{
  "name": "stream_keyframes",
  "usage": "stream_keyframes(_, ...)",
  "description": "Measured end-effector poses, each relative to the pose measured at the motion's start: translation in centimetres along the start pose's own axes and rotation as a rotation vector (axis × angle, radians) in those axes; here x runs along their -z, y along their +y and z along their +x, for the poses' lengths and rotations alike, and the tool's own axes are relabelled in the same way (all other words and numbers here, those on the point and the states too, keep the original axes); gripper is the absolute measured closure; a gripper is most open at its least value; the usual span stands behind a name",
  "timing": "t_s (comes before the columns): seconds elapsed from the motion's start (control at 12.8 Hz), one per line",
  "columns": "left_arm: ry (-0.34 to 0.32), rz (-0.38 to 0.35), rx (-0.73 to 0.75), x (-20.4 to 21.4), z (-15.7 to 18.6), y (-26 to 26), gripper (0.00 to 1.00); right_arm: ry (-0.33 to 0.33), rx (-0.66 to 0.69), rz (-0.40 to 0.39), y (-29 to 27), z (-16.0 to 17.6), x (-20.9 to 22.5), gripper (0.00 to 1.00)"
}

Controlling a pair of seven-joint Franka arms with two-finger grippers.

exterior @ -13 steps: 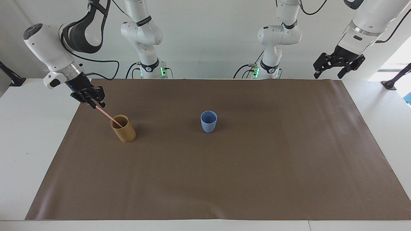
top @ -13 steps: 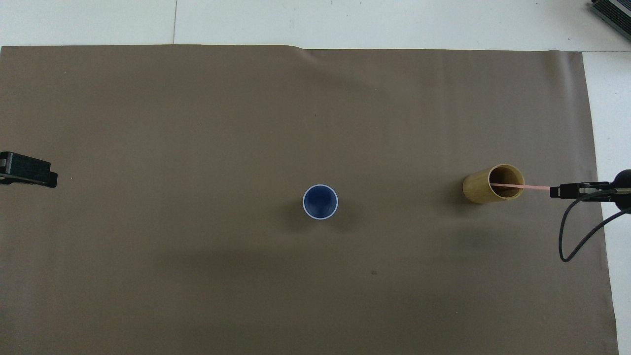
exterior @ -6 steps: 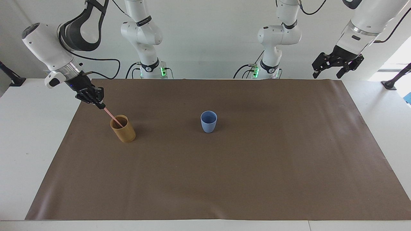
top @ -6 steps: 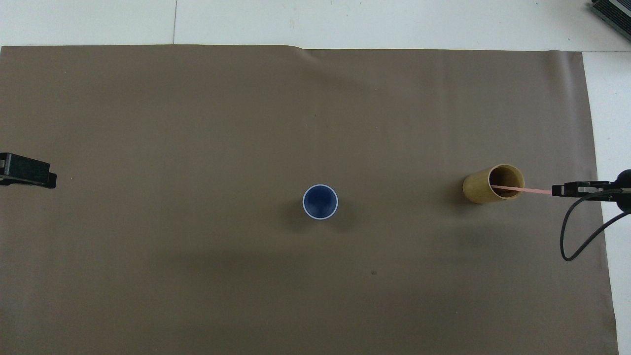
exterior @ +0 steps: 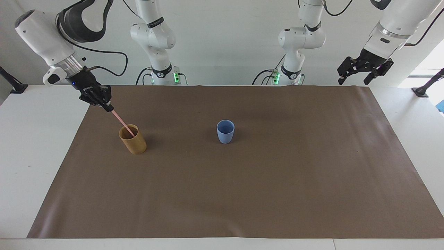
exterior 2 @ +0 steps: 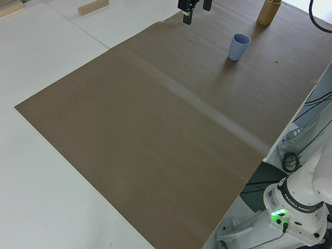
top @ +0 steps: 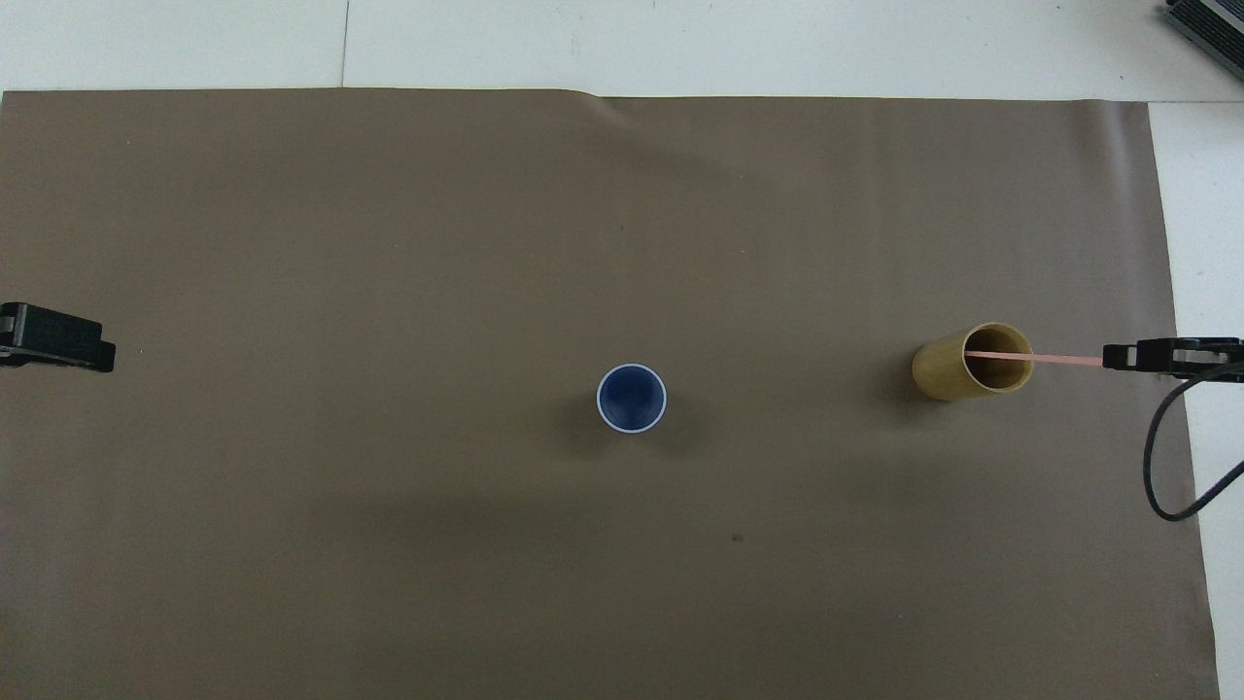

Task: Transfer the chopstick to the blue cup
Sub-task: 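Pull the pink stick out of the tan cup with the right gripper, then carry the pink stick with the right gripper over the blue cup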

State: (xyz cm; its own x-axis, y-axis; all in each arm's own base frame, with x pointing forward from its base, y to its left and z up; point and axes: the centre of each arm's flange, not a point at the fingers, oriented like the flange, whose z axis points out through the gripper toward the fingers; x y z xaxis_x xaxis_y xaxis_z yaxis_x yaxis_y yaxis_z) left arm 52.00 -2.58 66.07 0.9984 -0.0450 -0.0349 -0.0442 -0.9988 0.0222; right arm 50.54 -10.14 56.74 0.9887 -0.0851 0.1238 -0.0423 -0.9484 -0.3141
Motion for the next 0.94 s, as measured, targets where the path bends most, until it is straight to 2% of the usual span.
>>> stream_keyframes(0.08, 0.0, 0.0, 0.0, 0.0, 0.0, 0.0, 0.0, -0.01, 0.003, -0.041, -2.8, 0.1, 1.9, 0.91)
stream_keyframes(0.23, 0.0, 0.0, 0.0, 0.0, 0.0, 0.0, 0.0, -0.017, 0.067, -0.228, -11.5, 0.2, 4.5, 0.91)
stream_keyframes(0.31, 0.0, 0.0, 0.0, 0.0, 0.0, 0.0, 0.0, -0.015, 0.107, -0.314, -15.8, -0.3, 4.3, 0.91)
stream_keyframes(0.39, 0.0, 0.0, 0.0, 0.0, 0.0, 0.0, 0.0, -0.009, 0.127, -0.351, -19.2, -1.0, 3.8, 0.91)
stream_keyframes(0.55, 0.0, 0.0, 0.0, 0.0, 0.0, 0.0, 0.0, -0.011, 0.112, -0.317, -23.2, -2.0, 2.5, 0.91)
stream_keyframes(0.78, 0.0, 0.0, 0.0, 0.0, 0.0, 0.0, 0.0, -0.017, 0.009, -0.187, -27.0, -2.7, 1.1, 0.91)
stream_keyframes(0.94, 0.0, 0.0, 0.0, 0.0, 0.0, 0.0, 0.0, -0.021, -0.051, -0.125, -32.2, -4.2, -0.8, 0.91)
